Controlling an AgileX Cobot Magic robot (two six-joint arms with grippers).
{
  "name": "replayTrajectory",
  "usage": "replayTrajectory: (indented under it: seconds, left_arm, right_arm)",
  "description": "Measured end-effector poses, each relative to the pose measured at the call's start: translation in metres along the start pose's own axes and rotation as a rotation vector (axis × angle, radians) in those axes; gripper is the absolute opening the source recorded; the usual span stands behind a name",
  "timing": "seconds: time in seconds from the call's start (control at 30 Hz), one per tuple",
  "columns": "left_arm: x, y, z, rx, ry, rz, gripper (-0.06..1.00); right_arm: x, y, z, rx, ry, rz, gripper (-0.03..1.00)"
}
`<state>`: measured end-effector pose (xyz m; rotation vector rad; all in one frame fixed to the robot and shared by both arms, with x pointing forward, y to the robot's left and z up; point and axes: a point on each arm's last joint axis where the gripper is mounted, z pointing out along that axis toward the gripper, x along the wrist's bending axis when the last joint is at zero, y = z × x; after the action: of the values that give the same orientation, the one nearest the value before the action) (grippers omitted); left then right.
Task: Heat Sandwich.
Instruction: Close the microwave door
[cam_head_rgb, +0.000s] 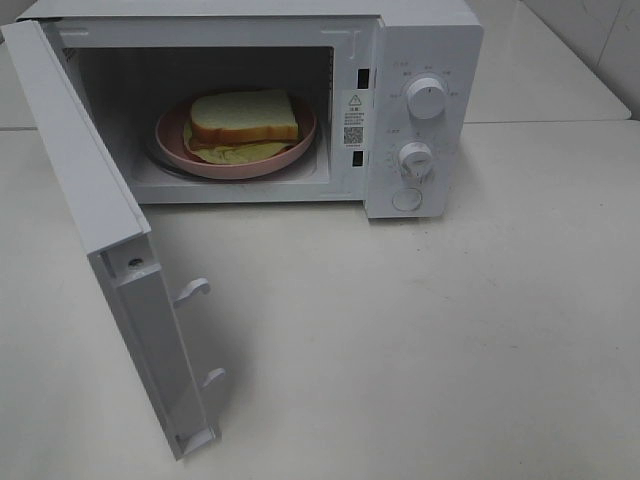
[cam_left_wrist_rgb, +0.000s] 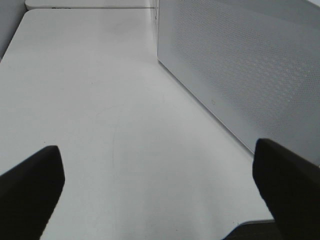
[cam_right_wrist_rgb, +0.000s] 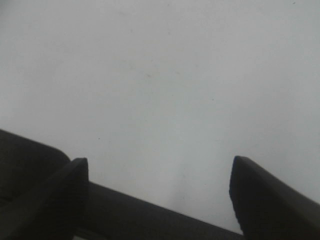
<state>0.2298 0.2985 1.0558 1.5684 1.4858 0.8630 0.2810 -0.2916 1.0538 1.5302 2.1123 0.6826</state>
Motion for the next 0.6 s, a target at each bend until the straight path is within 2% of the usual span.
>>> replayTrajectory:
  seconds: [0.13,0.43,0.6]
  left_arm:
    - [0.000,0.000,0.000,0.000,0.000,0.000,0.97]
    - [0.000,0.000,0.000,0.000,0.000,0.000,0.97]
    - [0.000,0.000,0.000,0.000,0.000,0.000,0.97]
  right_arm:
    - [-0.004,-0.014,-0.016,-0.120,-0.073,0.097,0.75]
    - [-0.005,-0.026,-0.026,-0.203,-0.158,0.209,0.75]
    - [-0.004,-0.031,-0.022,-0.256,-0.178,0.224,0.75]
